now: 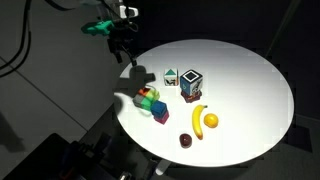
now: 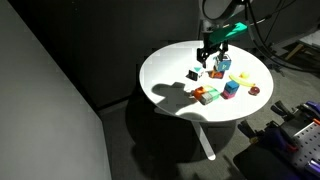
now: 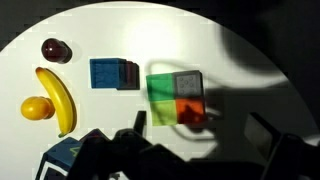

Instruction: Place the A cube on the table

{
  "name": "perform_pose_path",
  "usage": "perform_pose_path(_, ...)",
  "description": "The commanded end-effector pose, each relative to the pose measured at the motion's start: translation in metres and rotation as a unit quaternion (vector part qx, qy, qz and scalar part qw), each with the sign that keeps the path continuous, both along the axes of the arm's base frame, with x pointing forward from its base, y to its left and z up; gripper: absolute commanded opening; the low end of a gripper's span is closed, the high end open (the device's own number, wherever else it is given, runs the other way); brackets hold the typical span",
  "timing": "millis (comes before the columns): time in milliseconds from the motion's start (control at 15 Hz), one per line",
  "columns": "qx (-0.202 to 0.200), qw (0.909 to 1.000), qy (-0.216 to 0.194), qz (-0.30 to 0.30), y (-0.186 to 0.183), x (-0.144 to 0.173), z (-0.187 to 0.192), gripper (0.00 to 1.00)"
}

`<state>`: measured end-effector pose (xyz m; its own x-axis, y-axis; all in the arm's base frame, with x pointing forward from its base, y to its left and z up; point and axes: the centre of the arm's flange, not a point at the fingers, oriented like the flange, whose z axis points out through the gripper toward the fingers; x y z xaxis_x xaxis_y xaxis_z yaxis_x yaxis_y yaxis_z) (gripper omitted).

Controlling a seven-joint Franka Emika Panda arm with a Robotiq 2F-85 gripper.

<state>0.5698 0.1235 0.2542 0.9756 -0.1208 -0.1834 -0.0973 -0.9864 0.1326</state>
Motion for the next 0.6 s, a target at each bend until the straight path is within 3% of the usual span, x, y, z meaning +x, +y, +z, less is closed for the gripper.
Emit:
perform_pose_path(0,0.006,0.9996,-0.029,-0.001,-0.005,-0.020,0.025,1.00)
perform_pose_path(533,0.013,0.9952,-0.096,-0.015,-0.011,-0.029,0.055,1.00)
